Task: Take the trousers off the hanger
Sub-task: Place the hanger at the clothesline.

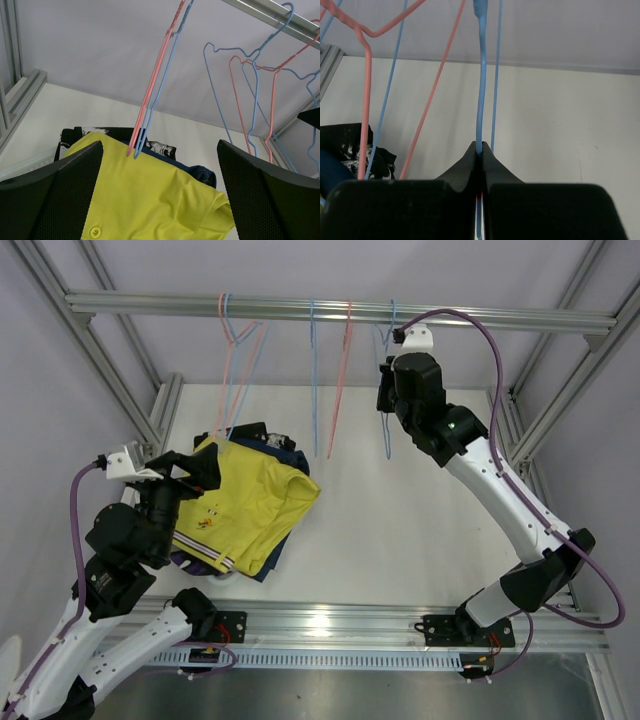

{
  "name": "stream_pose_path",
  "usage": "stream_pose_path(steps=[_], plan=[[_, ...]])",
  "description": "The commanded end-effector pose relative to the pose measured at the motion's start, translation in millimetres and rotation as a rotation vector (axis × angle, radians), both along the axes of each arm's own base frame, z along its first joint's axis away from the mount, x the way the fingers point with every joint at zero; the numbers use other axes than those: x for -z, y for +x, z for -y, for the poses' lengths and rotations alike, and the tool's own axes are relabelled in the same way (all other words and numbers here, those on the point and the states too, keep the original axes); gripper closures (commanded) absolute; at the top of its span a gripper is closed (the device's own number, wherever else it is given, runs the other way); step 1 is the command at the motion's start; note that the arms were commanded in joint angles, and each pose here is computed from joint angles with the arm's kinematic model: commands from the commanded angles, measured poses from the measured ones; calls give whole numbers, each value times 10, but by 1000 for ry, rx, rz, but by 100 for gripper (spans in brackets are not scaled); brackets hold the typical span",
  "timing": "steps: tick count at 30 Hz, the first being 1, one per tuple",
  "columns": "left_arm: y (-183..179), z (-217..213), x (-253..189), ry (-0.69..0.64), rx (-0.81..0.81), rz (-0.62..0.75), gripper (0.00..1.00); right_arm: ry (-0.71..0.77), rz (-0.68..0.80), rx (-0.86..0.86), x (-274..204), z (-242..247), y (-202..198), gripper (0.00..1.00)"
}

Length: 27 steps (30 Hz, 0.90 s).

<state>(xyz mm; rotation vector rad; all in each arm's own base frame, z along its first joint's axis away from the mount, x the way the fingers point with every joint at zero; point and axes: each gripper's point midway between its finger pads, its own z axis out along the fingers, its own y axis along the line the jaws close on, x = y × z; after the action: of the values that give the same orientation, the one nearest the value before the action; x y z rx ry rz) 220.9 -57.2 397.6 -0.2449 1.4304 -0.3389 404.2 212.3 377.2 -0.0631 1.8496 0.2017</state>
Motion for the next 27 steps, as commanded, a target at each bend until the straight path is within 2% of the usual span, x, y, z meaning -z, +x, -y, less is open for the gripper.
stream_pose_path(steps=[1,3,4,5,6,8,9,12,15,23,27], plan=[[-12,-15,-85,-6,3,32,1,54,53,-4,-259,72,-116,100],[-6,-1,-70,-2,8,29,1,53,50,-4,-247,81,-130,99],[-12,-9,-89,-4,6,33,0,54,49,-5,-242,84,-138,93],[-11,-8,-79,-3,6,31,1,56,48,-9,-241,79,-153,86],[-11,-9,-82,-2,6,33,0,63,53,-12,-271,94,-176,74],[-11,-6,-82,2,8,36,1,64,50,-21,-261,103,-215,65],[-9,-3,-79,7,8,36,1,73,58,-25,-302,116,-255,52],[-10,-6,-81,14,8,41,1,78,65,-28,-340,162,-360,37],[-11,-26,-85,24,-1,51,1,69,59,-27,-290,204,-456,30],[77,12,-13,69,-15,31,0,103,90,-42,-266,502,-976,27],[103,5,-12,91,-28,33,1,96,63,-59,-60,586,-1224,26]])
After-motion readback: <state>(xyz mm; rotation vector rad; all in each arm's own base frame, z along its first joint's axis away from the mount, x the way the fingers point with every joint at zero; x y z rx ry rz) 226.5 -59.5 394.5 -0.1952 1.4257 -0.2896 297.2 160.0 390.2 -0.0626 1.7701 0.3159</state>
